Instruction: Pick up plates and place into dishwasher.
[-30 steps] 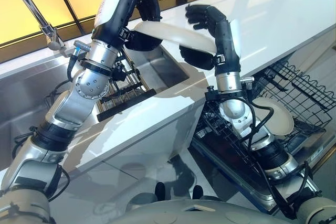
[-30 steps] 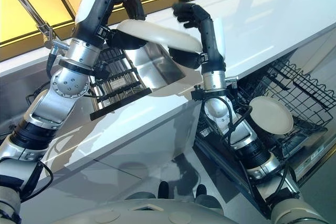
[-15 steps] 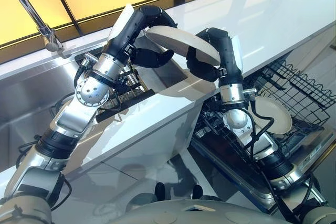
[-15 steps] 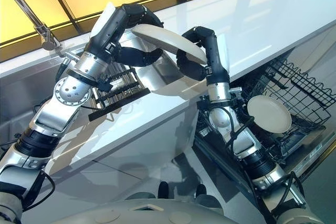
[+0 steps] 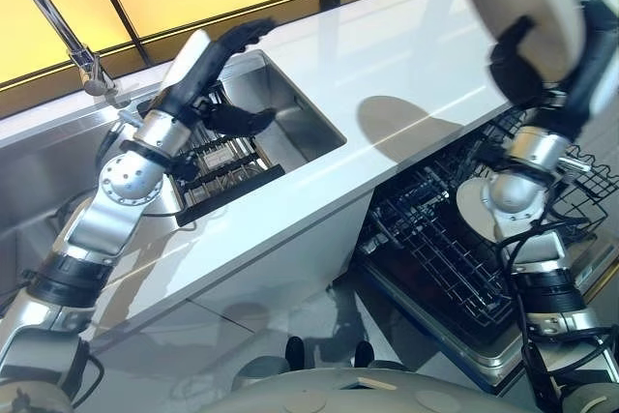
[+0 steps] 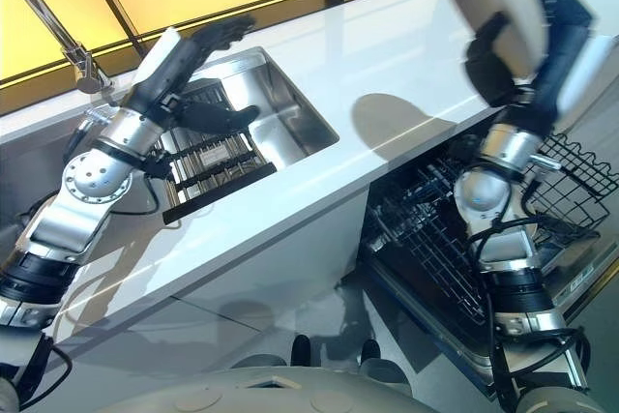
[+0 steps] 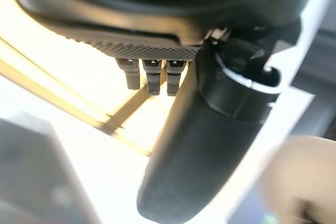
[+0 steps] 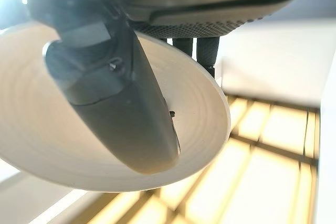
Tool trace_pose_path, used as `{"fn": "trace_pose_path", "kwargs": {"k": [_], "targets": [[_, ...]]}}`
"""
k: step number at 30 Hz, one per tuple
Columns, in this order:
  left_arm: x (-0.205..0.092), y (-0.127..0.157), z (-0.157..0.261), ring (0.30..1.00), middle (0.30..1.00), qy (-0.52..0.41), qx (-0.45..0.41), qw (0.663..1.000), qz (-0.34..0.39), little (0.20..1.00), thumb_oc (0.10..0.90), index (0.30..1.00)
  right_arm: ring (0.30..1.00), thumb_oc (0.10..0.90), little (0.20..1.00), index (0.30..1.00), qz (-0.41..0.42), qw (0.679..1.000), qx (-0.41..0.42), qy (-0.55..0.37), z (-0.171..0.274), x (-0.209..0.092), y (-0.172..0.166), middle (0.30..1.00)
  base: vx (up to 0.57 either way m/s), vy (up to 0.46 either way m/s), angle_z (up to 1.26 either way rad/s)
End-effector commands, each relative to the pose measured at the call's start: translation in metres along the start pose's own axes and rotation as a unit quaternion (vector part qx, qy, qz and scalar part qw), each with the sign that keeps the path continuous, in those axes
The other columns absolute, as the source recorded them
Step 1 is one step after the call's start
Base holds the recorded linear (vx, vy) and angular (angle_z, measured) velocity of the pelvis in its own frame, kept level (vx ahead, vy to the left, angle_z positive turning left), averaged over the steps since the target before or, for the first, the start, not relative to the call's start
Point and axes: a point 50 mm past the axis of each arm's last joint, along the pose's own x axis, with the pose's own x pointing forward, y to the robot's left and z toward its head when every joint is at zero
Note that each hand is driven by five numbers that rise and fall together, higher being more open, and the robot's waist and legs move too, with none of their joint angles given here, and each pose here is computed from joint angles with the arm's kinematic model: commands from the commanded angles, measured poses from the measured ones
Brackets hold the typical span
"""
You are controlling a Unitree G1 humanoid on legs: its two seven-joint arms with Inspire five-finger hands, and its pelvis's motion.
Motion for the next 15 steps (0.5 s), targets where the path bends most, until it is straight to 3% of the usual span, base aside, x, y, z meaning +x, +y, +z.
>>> {"fn": "trace_pose_path", "kwargs": {"k": [1,6,15], "targets": [[-0.002,0.053,0.001,0.900,0.900,-0.011,0.065,0.992,0.109,0.900,0.800,0.900,0.300,0.100,0.200,0.300,-0.016,0.998,0.005,-0.067,0.016,0.019,-0.022,0.300,-0.01,0.035,-0.13],[-0.014,0.076,-0.023,0.900,0.900,0.051,0.092,0.982,0.154,0.900,0.800,0.900,0.300,0.100,0.200,0.300,0.002,0.998,-0.056,0.000,-0.016,0.010,-0.042,0.300,-0.01,0.034,-0.09],[-0.038,0.099,-0.053,0.900,0.900,0.152,0.155,0.958,0.185,0.900,0.800,0.900,0.300,0.100,0.200,0.300,0.135,0.968,-0.158,0.143,-0.074,-0.040,-0.061,0.300,0.00,0.018,-0.06]]}}
